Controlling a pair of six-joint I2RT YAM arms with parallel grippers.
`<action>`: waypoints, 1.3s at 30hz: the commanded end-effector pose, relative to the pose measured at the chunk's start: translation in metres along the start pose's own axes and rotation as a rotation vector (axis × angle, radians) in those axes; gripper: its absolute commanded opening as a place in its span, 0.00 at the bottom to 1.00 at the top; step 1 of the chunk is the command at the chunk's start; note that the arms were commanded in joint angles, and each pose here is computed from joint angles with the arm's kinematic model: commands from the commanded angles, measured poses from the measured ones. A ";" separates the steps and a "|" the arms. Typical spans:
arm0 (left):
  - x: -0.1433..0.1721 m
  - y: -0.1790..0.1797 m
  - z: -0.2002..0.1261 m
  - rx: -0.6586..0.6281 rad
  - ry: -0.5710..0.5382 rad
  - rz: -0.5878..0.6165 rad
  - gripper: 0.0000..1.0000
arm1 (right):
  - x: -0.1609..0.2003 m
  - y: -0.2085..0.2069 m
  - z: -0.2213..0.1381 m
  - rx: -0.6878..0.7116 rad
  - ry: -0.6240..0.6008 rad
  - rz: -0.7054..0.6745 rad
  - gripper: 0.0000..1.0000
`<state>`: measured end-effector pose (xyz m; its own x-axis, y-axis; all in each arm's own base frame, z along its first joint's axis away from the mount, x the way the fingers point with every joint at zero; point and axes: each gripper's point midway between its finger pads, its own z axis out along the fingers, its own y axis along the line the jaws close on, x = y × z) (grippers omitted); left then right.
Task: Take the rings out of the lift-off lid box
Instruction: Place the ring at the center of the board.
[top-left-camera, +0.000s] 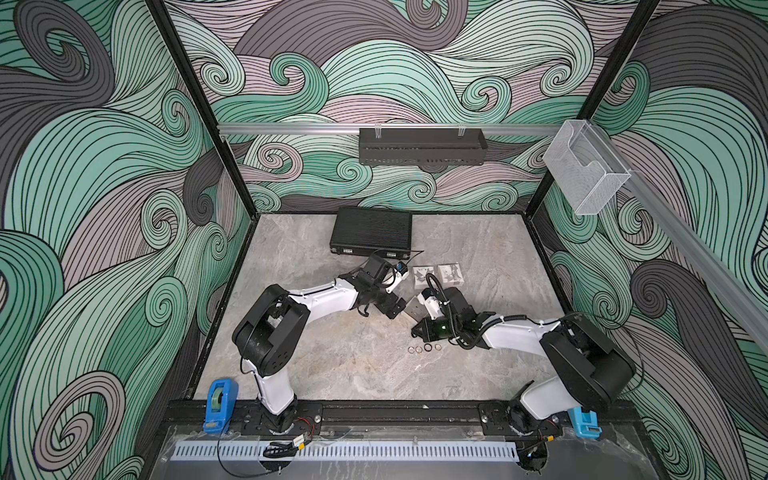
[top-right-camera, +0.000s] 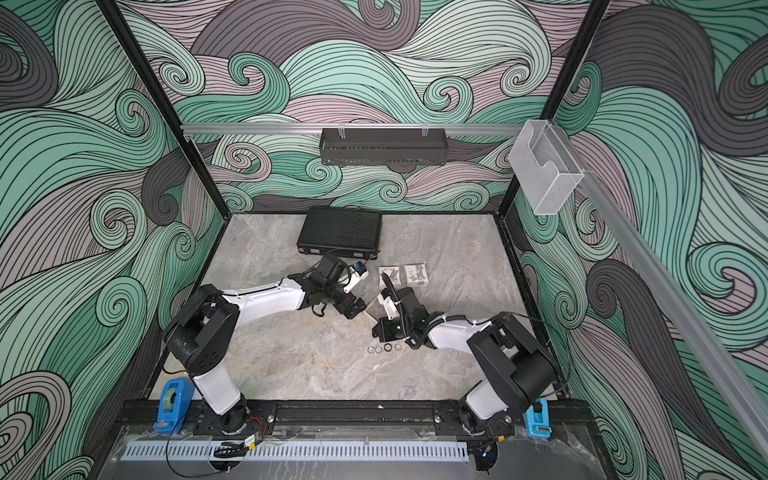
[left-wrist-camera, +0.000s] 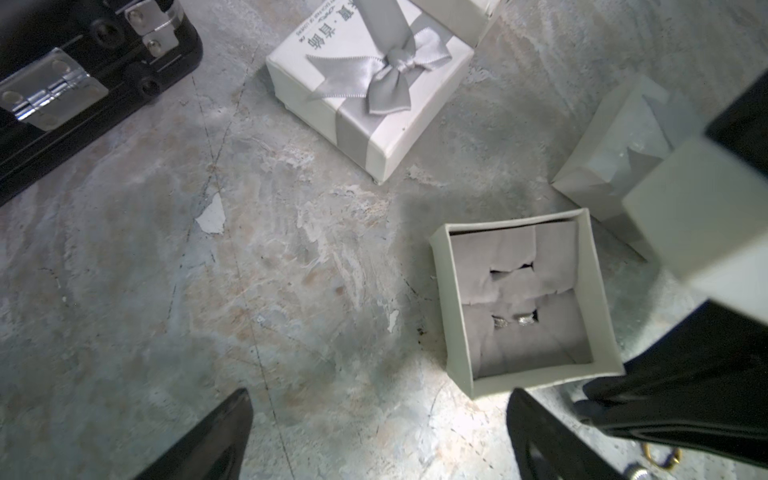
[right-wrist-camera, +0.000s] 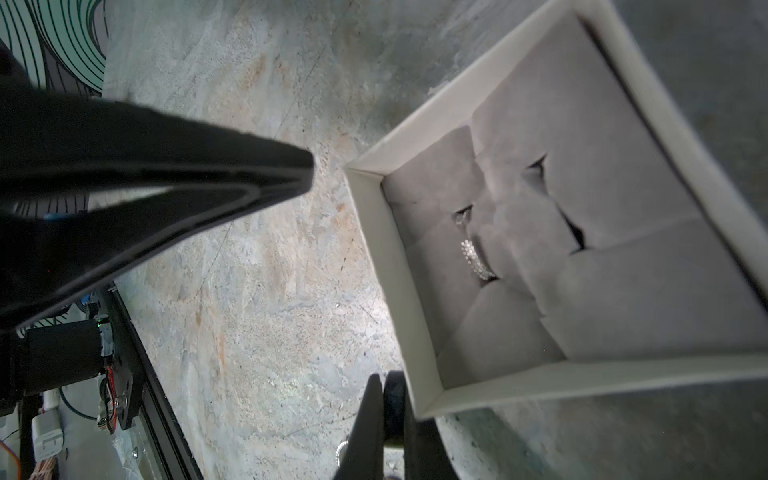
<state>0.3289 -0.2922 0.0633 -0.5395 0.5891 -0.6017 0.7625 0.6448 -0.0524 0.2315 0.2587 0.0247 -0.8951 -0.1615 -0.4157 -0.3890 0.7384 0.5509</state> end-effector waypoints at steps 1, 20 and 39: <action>-0.009 0.000 -0.005 -0.008 -0.023 0.013 0.96 | -0.003 -0.003 0.002 0.013 0.001 0.017 0.06; -0.010 0.002 -0.003 -0.009 -0.016 0.011 0.96 | 0.021 -0.016 -0.011 0.069 0.022 0.036 0.22; 0.019 -0.007 0.002 0.032 0.036 -0.056 0.96 | -0.015 0.011 -0.068 0.105 -0.070 -0.143 0.59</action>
<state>0.3146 -0.2818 0.0453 -0.5893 0.5847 -0.5575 0.7412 0.6658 -0.0852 0.2186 0.2310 0.0769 -0.8388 -0.1932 -0.5091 -0.4553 0.7617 0.4611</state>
